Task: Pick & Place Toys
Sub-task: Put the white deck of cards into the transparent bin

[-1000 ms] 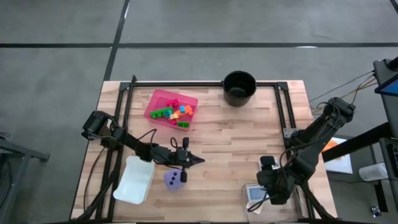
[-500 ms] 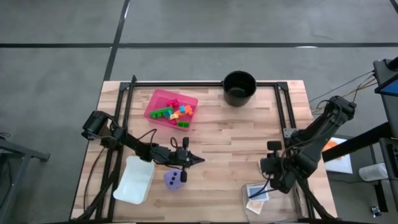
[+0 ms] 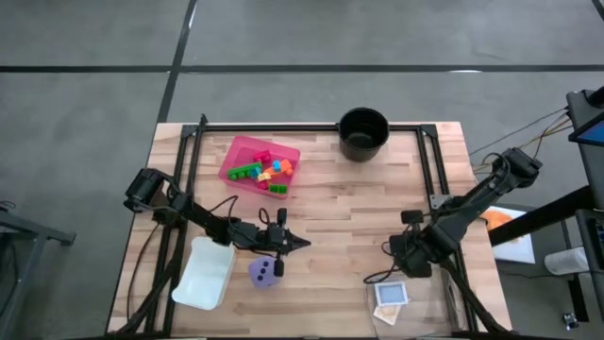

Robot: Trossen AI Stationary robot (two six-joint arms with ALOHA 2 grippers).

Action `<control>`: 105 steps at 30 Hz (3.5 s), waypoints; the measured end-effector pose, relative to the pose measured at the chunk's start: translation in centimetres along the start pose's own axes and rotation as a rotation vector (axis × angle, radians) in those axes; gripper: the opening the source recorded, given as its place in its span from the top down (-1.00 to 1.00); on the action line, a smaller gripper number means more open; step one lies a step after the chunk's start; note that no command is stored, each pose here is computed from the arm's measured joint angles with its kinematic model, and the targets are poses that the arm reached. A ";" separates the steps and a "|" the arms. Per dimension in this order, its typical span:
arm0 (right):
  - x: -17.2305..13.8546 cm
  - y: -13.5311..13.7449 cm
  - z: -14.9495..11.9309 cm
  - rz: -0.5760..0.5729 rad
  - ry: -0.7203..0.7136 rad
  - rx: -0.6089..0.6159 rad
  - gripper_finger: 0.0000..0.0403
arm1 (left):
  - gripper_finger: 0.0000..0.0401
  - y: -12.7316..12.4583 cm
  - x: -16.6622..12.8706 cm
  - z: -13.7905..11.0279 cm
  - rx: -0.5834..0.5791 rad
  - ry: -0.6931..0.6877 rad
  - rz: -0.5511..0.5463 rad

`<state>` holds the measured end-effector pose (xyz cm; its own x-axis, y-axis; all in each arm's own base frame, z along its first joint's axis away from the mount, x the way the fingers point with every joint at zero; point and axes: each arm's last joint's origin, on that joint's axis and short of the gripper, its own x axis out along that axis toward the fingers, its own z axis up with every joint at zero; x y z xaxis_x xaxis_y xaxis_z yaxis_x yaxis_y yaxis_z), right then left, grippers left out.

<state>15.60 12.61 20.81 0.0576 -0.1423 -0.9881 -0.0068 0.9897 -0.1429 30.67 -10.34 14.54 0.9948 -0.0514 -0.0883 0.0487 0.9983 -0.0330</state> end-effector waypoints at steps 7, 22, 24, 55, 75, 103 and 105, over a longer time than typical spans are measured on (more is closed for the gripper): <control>3.2 -1.4 0.4 0.110 0.056 0.015 0.91 | 1.00 0.0 0.0 0.0 0.000 0.001 0.000; 6.3 -3.8 1.0 0.221 0.049 0.033 0.91 | 1.00 0.1 0.0 0.0 0.000 0.002 0.002; 6.3 -4.1 1.5 0.205 0.015 0.025 0.91 | 1.00 0.1 0.0 0.0 0.000 0.003 0.003; 4.8 -5.9 5.9 0.323 -0.070 -0.009 0.91 | 1.00 0.2 0.1 -0.4 -0.008 0.037 0.017; 6.4 -5.9 11.1 0.249 -0.245 -0.151 0.91 | 1.00 0.5 0.1 -0.4 -0.012 0.041 0.032; 3.5 -6.7 11.5 0.144 -0.957 -0.086 0.91 | 1.00 0.5 0.1 -0.8 -0.026 0.078 0.040; 3.4 -6.9 10.7 0.154 -0.864 -0.054 0.91 | 1.00 0.5 0.1 -0.7 -0.026 0.077 0.043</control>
<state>26.48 5.44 19.06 0.7876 0.0755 -0.6116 -0.1227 0.9918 -0.0355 30.73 -9.83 13.78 0.9860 -0.0118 -0.1665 0.0030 0.9986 -0.0531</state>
